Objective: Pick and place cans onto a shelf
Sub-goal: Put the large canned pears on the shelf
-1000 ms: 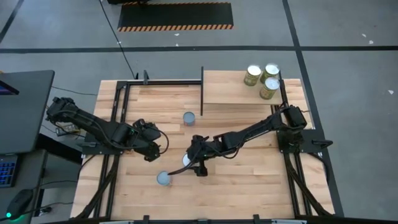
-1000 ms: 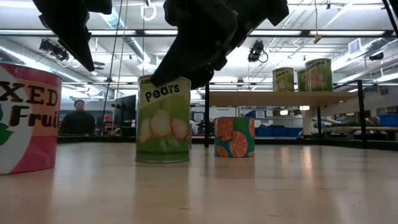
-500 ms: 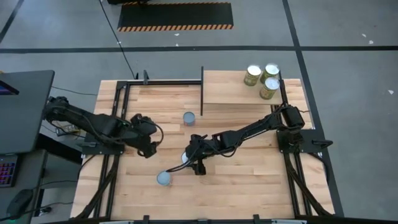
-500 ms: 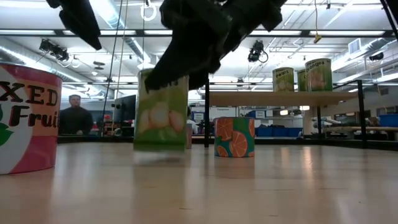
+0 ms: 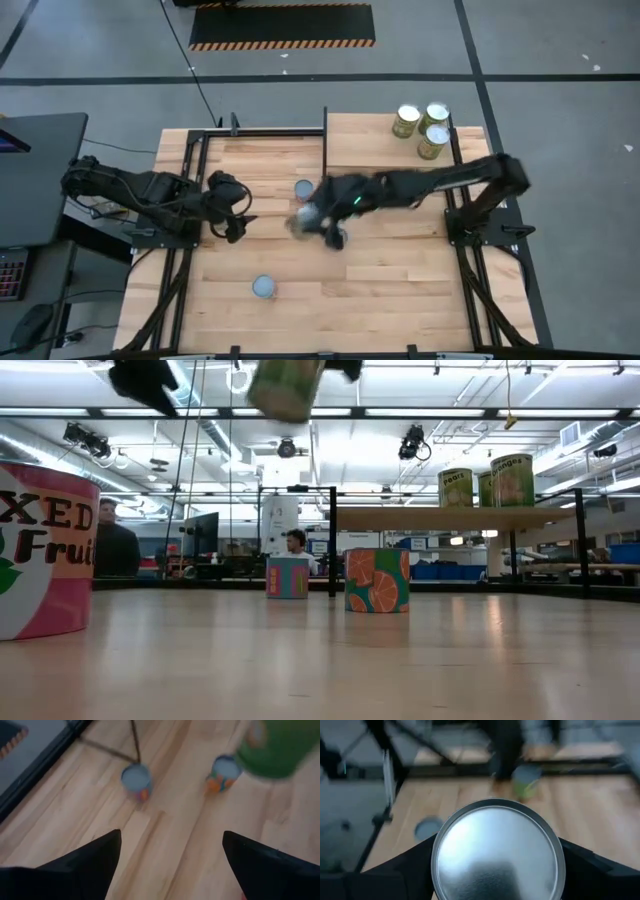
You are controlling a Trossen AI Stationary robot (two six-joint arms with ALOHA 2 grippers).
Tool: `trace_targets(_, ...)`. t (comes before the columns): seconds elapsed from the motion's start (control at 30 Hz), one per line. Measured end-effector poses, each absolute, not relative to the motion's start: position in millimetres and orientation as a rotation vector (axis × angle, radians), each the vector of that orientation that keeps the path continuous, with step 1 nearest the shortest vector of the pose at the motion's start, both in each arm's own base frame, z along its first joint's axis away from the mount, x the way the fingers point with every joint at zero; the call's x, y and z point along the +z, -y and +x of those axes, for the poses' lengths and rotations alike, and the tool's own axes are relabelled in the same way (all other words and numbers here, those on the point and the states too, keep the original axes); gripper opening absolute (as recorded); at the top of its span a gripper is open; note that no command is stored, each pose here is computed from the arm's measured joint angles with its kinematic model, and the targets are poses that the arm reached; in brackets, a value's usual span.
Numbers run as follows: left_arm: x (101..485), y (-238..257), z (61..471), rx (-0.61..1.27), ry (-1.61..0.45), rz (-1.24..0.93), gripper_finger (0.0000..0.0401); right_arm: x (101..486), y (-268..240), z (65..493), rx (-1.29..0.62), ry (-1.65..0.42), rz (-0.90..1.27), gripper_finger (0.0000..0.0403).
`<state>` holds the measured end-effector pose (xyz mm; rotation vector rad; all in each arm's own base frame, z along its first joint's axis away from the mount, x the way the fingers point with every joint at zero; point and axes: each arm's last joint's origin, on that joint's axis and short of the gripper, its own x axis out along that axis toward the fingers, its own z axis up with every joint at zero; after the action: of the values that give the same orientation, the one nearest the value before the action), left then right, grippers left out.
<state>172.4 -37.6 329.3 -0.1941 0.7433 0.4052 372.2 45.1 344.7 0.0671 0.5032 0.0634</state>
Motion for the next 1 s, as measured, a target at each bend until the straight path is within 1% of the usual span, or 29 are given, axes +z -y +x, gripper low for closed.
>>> trace_targets(0.13, 339, 39, 183, 0.342, -0.627, -0.149, 0.0355, 383, -21, 333, 0.005, -0.457, 0.087, 0.0323)
trace_targets(0.23, 350, 39, 192, 0.316, -0.497, -0.170, 0.0355, 404, -1, 302, -0.051, -0.458, 0.091, 0.0323)
trace_targets(0.37, 366, 33, 201, 0.330, -0.319, -0.248, 0.0355, 417, 24, 261, -0.134, -0.514, 0.060, 0.0323)
trace_targets(0.53, 380, 20, 208, 0.390, -0.153, -0.313, 0.0355, 427, 45, 215, -0.215, -0.582, -0.005, 0.0323)
trace_targets(0.7, 391, 6, 210, 0.487, -0.020, -0.349, 0.0355, 420, 63, 179, -0.283, -0.611, -0.068, 0.0323)
trace_targets(0.83, 396, -2, 210, 0.522, 0.042, -0.369, 0.0355, 399, 79, 157, -0.296, -0.636, -0.058, 0.0323)
trace_targets(1.0, 401, -9, 210, 0.547, 0.096, -0.392, 0.0355, 375, 103, 142, -0.317, -0.693, -0.039, 0.0323)
